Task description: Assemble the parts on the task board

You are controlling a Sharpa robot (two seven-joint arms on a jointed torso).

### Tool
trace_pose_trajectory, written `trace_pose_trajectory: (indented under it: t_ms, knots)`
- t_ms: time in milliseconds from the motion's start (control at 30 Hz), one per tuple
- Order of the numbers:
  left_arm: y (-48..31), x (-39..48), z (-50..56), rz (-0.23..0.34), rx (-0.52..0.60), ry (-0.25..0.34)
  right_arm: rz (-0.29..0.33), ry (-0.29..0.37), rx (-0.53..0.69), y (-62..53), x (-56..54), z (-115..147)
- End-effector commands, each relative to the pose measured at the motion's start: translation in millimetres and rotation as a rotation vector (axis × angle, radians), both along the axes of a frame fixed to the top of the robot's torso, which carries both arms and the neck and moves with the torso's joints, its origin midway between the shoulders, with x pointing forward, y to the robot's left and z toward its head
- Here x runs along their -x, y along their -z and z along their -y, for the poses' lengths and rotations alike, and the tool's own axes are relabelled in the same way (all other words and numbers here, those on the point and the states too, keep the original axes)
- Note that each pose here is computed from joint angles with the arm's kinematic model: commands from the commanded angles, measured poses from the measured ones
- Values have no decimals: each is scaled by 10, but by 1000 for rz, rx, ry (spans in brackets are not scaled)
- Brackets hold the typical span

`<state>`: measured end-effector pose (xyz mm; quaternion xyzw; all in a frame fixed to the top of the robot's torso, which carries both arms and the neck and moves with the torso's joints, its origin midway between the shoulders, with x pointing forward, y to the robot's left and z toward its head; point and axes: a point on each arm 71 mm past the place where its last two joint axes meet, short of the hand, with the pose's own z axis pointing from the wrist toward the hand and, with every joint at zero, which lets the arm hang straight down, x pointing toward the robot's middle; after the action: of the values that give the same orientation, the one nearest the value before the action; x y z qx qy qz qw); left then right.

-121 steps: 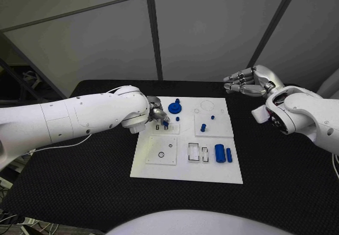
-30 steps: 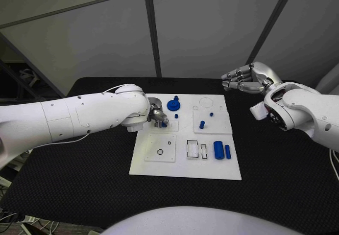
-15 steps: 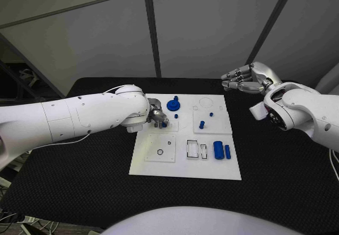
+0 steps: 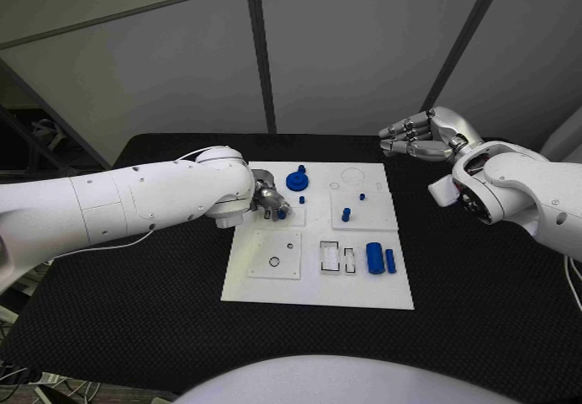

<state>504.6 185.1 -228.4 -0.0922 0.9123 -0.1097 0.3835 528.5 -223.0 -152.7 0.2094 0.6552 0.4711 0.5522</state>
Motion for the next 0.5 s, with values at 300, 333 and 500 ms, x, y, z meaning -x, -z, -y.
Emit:
trace_pose_trajectory:
  t_ms: [300,333,500]
  knots:
    - [-8,-8,-18,11,3,-20,-1,-5,2,-8,-6,8]
    - [-9,-7,-20,12,4,-21,-2,-5,2,-8,-6,9]
    - [-20,5,-32,19,10,-25,-2,-4,3,-7,-8,14]
